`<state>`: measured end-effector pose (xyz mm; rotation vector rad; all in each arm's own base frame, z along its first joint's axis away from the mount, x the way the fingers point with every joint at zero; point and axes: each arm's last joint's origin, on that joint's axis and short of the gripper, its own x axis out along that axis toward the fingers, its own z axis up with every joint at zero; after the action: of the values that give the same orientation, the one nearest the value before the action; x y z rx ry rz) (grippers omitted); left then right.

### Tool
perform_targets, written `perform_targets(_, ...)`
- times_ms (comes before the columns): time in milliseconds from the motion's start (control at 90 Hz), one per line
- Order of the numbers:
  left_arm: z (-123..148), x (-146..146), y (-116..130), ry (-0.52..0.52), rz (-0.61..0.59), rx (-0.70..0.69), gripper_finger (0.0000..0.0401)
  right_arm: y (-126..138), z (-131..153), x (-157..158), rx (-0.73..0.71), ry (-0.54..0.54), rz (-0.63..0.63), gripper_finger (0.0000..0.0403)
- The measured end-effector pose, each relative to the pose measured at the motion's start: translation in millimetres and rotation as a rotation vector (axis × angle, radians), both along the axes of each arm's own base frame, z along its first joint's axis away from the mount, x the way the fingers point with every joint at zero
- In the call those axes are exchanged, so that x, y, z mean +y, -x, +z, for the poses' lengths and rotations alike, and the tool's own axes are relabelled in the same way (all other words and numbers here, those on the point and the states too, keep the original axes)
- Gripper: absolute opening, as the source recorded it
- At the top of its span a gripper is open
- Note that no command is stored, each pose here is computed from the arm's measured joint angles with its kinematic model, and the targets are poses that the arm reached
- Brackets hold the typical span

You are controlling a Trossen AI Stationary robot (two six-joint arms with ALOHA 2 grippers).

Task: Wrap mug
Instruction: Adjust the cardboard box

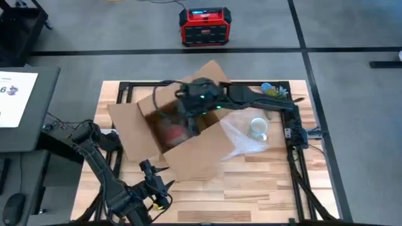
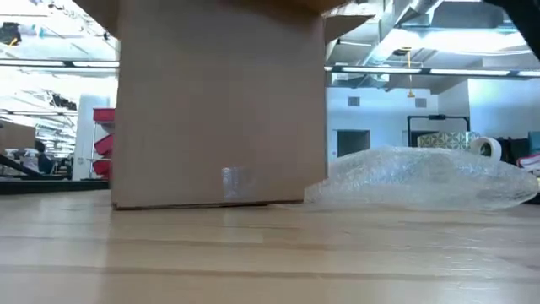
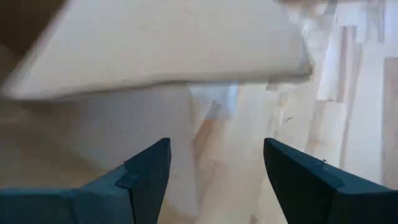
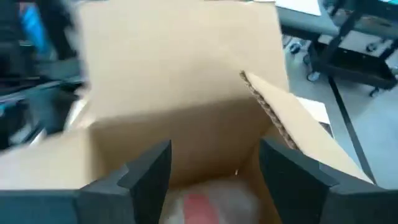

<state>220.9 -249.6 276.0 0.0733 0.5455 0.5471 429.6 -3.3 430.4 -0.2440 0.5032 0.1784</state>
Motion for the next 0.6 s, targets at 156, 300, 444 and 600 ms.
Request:
perform_targets(156,-34,0,-4,0.032,0.013,-0.066,0.0235,34,11,25,0.131,0.03,0.085,0.0215)
perform_targets(300,-53,13,-4,0.007,0.059,-0.077,0.0235,52,10,50,0.237,0.031,0.139,0.0208)
perform_targets(444,-62,24,-2,-0.032,0.101,-0.064,0.0235,59,3,72,0.309,0.079,0.141,0.0201)
perform_targets(600,-64,34,4,-0.066,0.148,-0.045,0.0235,60,-11,88,0.383,0.095,0.156,0.0192)
